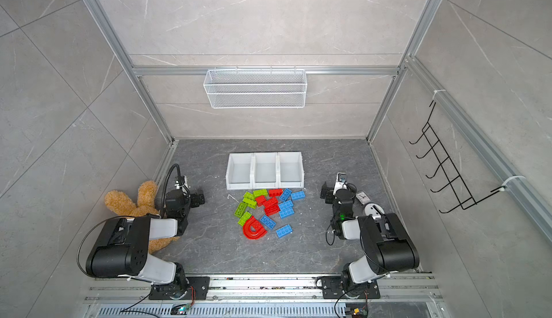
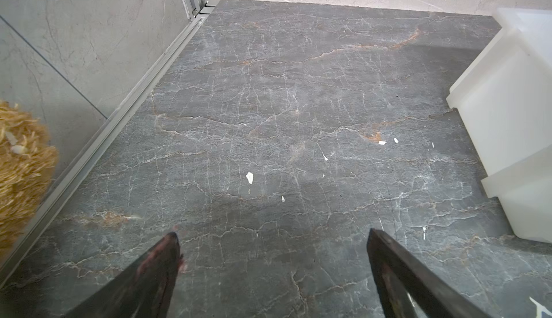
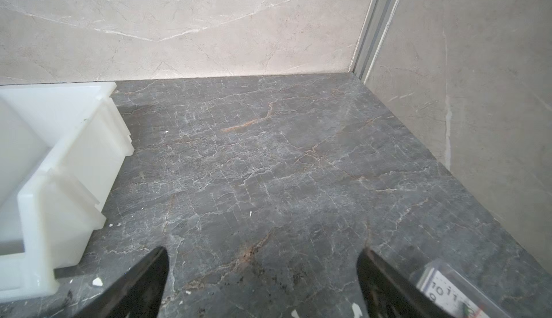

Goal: Sort the legos into containers by color
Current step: 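Raise both arms from rest toward the brick pile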

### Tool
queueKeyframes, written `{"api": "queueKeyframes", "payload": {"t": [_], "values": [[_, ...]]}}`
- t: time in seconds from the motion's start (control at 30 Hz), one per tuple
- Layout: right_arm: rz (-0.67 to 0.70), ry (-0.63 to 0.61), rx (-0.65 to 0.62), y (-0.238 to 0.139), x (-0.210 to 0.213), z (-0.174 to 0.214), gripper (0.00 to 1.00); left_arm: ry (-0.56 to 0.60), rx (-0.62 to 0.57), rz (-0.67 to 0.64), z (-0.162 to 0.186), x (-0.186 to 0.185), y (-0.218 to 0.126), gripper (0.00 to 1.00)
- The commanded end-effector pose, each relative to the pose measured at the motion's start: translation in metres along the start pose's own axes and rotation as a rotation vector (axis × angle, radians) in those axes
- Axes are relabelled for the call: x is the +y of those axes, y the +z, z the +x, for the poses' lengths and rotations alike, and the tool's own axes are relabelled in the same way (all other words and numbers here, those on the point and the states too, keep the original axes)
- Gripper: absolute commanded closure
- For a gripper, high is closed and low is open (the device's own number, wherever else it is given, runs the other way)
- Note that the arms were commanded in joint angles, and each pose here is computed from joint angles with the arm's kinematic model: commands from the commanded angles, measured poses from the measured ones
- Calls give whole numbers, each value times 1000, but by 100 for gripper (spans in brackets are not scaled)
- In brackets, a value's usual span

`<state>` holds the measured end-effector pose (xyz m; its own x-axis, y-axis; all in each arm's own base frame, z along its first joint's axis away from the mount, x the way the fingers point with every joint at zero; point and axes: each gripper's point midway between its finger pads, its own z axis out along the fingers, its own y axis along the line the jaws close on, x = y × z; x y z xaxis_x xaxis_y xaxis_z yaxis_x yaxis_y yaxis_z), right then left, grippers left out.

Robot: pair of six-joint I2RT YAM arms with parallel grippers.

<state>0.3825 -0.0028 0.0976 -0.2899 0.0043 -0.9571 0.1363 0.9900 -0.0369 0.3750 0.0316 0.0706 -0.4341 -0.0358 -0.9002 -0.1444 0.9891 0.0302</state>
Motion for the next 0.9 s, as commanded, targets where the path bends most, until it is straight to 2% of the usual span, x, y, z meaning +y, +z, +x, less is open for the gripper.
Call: {"api": "queueKeyframes", "payload": {"t": [0.0,0.87], "values": [[-8,14,6,3,2,-2,1,-4,-62,12,-18,-2,1,0],[-11,22,12,4,1,-1,0,-4,-61,12,-17,-2,1,0]]}}
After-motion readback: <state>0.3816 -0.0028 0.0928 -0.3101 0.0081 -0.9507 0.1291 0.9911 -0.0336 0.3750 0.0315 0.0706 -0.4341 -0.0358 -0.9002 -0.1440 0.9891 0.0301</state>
